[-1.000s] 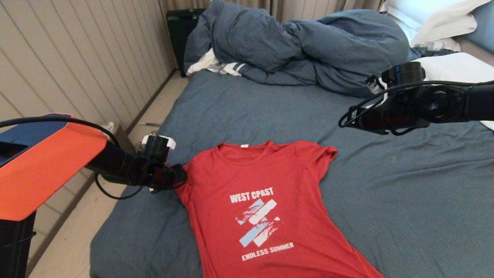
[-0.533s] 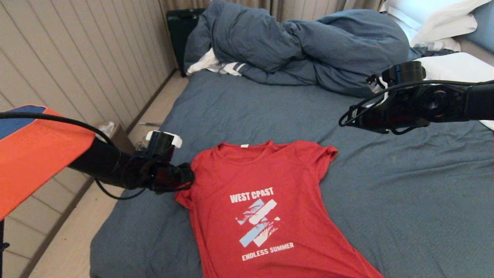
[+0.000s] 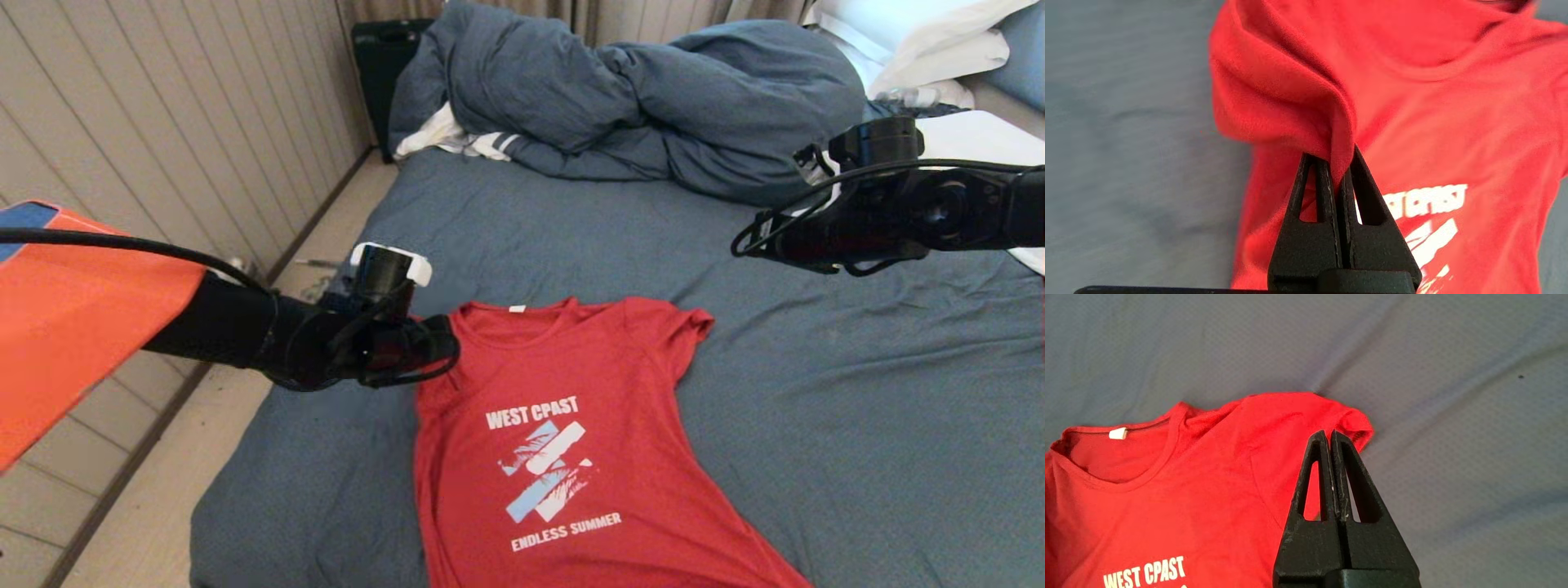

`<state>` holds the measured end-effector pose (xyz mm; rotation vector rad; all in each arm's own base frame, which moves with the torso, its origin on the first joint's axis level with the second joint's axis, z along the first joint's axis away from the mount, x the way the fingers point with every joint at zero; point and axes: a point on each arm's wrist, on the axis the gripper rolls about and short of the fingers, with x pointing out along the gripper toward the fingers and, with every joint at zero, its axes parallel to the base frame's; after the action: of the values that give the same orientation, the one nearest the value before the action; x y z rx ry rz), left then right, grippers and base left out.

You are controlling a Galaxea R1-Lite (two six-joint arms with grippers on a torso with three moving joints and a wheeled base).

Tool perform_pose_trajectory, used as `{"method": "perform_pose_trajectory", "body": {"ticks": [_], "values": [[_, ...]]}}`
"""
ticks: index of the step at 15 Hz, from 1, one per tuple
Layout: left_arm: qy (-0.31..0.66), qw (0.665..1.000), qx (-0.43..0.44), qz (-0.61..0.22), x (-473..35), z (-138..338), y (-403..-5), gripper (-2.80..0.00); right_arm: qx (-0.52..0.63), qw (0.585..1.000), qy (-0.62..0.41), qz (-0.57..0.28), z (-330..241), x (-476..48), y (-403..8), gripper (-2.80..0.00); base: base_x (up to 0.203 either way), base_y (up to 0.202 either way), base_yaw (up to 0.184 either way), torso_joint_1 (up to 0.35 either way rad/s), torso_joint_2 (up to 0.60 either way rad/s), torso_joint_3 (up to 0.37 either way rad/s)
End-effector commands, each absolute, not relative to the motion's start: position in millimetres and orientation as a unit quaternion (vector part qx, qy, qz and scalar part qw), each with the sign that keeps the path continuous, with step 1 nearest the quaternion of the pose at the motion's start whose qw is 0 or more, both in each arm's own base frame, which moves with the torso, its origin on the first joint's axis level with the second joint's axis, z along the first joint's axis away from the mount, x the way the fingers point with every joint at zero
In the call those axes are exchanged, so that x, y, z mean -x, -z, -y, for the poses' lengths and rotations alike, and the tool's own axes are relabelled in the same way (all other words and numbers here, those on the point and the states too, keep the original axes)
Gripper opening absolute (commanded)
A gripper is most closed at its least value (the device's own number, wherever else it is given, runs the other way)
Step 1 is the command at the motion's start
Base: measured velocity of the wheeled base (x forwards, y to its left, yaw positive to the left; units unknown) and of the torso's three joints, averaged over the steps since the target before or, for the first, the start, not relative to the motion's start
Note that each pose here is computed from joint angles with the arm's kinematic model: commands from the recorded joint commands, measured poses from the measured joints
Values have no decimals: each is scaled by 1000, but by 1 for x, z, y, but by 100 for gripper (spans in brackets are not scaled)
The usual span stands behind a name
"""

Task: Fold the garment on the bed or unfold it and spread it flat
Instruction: Fold the red T-shirt

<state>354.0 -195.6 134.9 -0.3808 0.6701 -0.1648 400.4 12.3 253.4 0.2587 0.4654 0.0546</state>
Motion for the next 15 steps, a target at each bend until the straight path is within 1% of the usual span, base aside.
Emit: {"method": "perform_pose_trajectory", "body": {"ticks": [1,6,9,11,15], "values": [[82,925,176,-328,-360,214,-124,-280,-128,965,-28,-226,-12,-398,-257,-280,0,0,0,0,0,0],[60,930,167,-320,-381,227,-104,-280,-127,965,-29,-229,-14,-398,-256,-280,0,0,0,0,0,0],[6,941,152,-303,-404,218,-86,-280,-127,965,-31,-229,-15,-396,-256,-280,0,0,0,0,0,0],[-3,941,149,-305,-407,217,-80,-280,-127,965,-31,-228,-15,-395,-257,-280,0,0,0,0,0,0],[7,942,151,-301,-401,226,-85,-280,-128,965,-31,-229,-15,-396,-257,-280,0,0,0,0,0,0]]}}
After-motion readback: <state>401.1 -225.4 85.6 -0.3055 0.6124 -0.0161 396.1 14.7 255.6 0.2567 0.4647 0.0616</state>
